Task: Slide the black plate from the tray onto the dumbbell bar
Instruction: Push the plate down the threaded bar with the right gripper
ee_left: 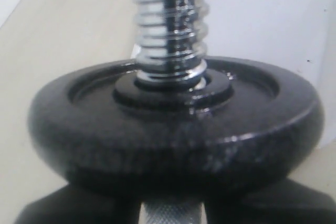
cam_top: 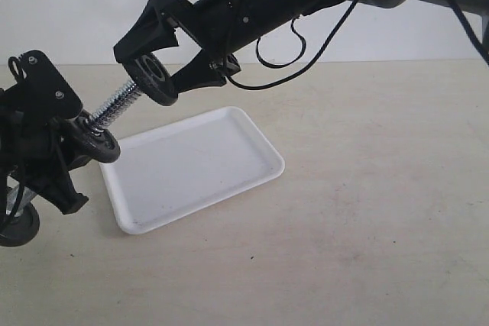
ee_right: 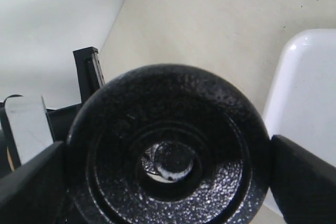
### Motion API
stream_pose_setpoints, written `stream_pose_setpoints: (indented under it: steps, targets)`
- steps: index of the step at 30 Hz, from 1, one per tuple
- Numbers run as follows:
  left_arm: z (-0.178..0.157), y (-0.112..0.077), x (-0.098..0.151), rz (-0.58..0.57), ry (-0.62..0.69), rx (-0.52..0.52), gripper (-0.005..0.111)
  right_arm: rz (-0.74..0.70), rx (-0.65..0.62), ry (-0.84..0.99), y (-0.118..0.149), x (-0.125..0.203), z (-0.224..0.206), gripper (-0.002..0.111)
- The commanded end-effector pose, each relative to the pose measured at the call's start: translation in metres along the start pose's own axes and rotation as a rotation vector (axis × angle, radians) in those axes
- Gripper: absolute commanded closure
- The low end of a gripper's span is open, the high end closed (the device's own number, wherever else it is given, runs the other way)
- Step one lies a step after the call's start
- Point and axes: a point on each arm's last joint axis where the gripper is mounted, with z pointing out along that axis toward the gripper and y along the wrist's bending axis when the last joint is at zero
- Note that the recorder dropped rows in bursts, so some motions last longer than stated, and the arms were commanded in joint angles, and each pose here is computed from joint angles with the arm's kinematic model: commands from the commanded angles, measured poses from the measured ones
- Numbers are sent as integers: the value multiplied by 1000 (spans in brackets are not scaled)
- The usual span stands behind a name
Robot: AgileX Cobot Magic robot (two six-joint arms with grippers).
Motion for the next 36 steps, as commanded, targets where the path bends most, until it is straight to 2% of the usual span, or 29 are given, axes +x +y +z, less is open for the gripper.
stream_pose_setpoints:
  steps: [1,8,19,21,24,29,31,36]
  targets:
    - [-25,-7,-56,64,-563,117,102,-6,-79,-46,19,-7,-6,108]
    - [-27,-8,-58,69,-595,124,102,-31,-53,45,32,5,21,108]
    - [-26,-6,-58,44,-587,115,102,-92,-28,60,29,6,21,107]
    - [-26,-6,-58,44,-587,115,102,-92,-28,60,29,6,21,101]
    - [-26,-6,-58,28,-586,113,102,-101,-7,73,27,7,21,84]
    - [-26,-6,-58,14,-586,114,102,-121,42,103,23,9,20,46]
    - [-26,-5,-58,-2,-585,110,102,-121,42,103,23,9,20,41]
    - [-20,-6,-56,-5,-567,121,102,-128,42,103,23,9,20,42]
